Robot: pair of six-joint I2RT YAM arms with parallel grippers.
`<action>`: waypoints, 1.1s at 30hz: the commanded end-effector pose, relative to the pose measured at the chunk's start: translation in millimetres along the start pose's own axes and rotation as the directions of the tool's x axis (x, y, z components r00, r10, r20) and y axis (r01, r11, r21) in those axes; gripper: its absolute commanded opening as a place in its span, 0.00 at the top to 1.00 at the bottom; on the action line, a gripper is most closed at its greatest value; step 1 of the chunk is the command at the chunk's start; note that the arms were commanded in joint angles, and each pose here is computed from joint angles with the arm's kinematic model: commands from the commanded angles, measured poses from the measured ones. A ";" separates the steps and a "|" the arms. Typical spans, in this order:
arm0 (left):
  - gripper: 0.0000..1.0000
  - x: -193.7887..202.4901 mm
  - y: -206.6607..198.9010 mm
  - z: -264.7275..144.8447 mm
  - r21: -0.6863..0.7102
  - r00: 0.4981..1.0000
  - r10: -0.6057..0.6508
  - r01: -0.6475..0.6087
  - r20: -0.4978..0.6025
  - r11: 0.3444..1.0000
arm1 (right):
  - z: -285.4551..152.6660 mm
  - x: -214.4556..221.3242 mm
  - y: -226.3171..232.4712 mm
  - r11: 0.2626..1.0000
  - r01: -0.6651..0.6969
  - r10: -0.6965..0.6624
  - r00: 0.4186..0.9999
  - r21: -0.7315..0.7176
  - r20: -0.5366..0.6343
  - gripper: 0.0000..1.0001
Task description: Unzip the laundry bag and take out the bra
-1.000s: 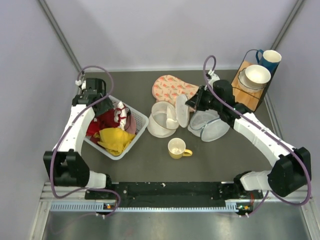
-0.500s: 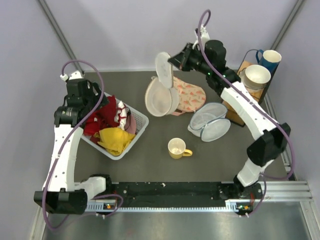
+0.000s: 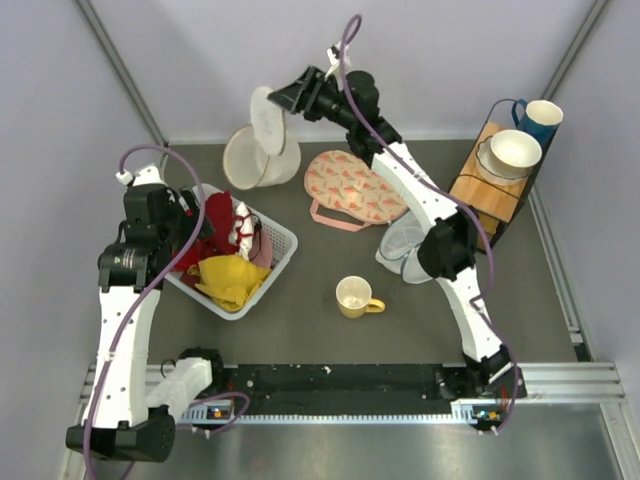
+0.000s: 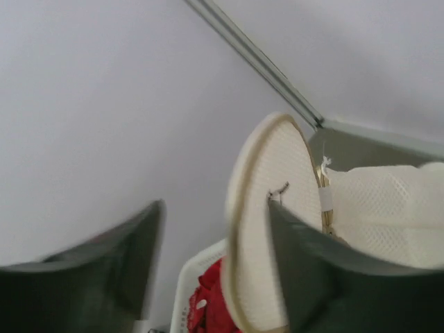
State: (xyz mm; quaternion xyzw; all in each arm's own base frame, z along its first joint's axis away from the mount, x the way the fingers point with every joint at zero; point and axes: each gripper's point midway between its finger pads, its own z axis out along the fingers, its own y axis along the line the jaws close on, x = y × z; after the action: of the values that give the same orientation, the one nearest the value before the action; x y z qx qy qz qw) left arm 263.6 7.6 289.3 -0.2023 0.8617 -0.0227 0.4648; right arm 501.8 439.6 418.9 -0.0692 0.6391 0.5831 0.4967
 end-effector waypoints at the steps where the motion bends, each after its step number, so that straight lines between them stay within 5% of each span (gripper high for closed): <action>1: 0.19 18.8 2.9 -6.4 0.021 0.999 0.009 -0.009 -0.043 1.000 | -1.8 -5.7 10.0 0.998 0.044 -0.045 0.999 0.037 0.016 0.03; 8: 0.18 14.9 -16.6 -15.2 0.153 1.000 0.021 -0.022 0.006 0.988 | -67.9 5.9 -23.8 0.928 0.201 -0.177 0.979 0.314 -0.104 0.01; 16: 0.16 32.1 -28.9 -8.4 0.248 0.999 0.047 -0.042 -0.014 0.968 | -210.7 24.9 -77.4 0.631 0.364 -0.229 0.931 0.685 -0.284 0.01; 20: 0.15 31.0 -42.8 -13.7 0.326 0.997 0.068 -0.059 -0.018 0.943 | -279.9 32.7 -73.6 0.526 0.383 -0.214 0.924 0.759 -0.317 0.01; 25: 0.14 37.2 -43.4 -10.1 0.331 0.998 0.054 -0.038 -0.037 0.943 | -348.5 66.3 -61.7 0.521 0.360 -0.149 0.931 0.774 -0.332 0.01; 33: 0.14 55.1 -44.9 0.6 0.348 0.995 0.047 -0.014 -0.087 0.938 | -397.5 66.9 -69.1 0.411 0.351 -0.182 0.936 0.841 -0.302 0.01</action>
State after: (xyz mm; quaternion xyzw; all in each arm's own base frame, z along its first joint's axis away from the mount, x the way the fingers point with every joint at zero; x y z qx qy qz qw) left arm 244.9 -49.7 250.7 -0.1056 0.8785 -0.1606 0.4373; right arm 294.8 145.6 246.3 0.0212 0.8795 0.0969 0.4655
